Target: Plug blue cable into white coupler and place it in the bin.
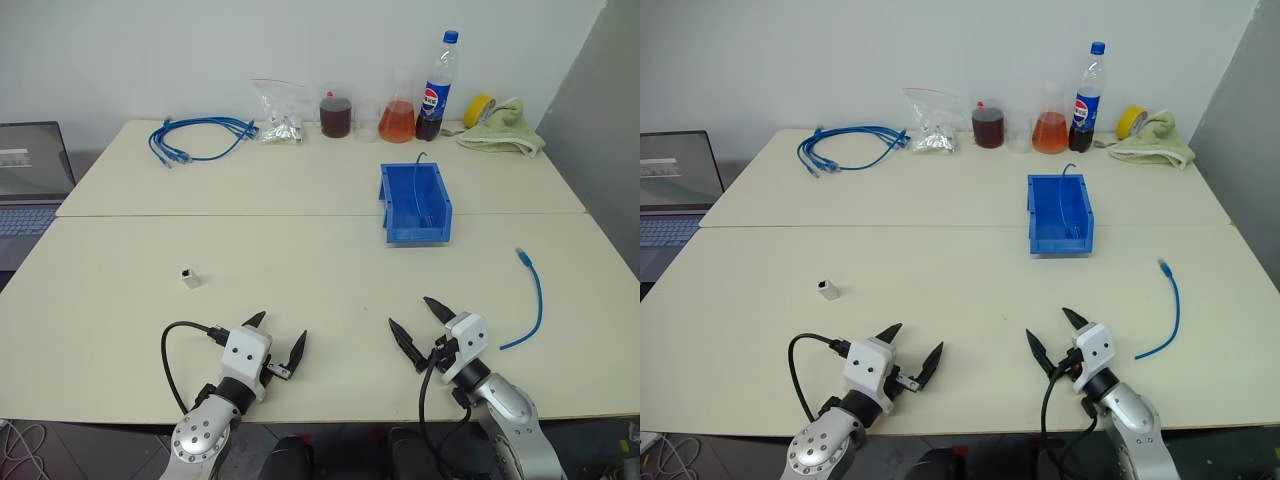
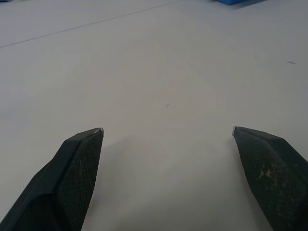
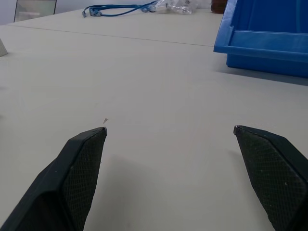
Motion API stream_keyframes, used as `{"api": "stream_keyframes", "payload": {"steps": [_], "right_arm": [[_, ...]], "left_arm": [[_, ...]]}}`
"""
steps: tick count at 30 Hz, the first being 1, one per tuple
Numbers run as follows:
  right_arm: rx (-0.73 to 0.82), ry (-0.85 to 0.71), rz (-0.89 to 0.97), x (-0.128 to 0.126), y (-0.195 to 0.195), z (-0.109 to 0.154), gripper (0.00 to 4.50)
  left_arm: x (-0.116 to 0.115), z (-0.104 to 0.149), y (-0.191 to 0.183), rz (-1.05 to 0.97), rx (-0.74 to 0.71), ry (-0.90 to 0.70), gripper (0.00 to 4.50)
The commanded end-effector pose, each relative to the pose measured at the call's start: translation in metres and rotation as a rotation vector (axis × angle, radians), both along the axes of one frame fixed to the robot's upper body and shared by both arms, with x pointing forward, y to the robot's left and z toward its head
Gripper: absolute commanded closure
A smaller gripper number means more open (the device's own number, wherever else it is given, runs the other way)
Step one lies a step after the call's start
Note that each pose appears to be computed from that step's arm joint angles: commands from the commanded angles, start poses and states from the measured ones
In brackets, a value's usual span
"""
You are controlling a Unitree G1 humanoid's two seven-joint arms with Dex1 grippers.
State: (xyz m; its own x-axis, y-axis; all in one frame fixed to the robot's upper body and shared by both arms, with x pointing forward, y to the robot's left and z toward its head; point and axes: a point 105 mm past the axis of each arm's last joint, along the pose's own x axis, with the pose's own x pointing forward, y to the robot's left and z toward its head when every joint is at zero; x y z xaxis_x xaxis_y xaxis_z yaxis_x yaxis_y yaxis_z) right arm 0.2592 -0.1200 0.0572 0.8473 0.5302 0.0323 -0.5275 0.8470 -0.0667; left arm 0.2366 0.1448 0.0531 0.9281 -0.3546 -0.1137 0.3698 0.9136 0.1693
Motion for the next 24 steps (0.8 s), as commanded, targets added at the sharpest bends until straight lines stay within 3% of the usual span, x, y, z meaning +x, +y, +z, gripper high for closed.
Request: {"api": "stream_keyframes", "payload": {"steps": [1, 24], "right_arm": [[0.011, -0.060, -0.006, -0.0005, -0.0009, 0.0149, 0.00], [0.012, -0.064, -0.014, -0.0009, -0.0008, 0.0141, 0.00]], "left_arm": [[-0.0007, 0.0090, -0.0019, -0.014, -0.006, -0.041, 0.01], [-0.0063, 0.0099, 0.0009, -0.050, 0.025, -0.017, 0.01]]}}
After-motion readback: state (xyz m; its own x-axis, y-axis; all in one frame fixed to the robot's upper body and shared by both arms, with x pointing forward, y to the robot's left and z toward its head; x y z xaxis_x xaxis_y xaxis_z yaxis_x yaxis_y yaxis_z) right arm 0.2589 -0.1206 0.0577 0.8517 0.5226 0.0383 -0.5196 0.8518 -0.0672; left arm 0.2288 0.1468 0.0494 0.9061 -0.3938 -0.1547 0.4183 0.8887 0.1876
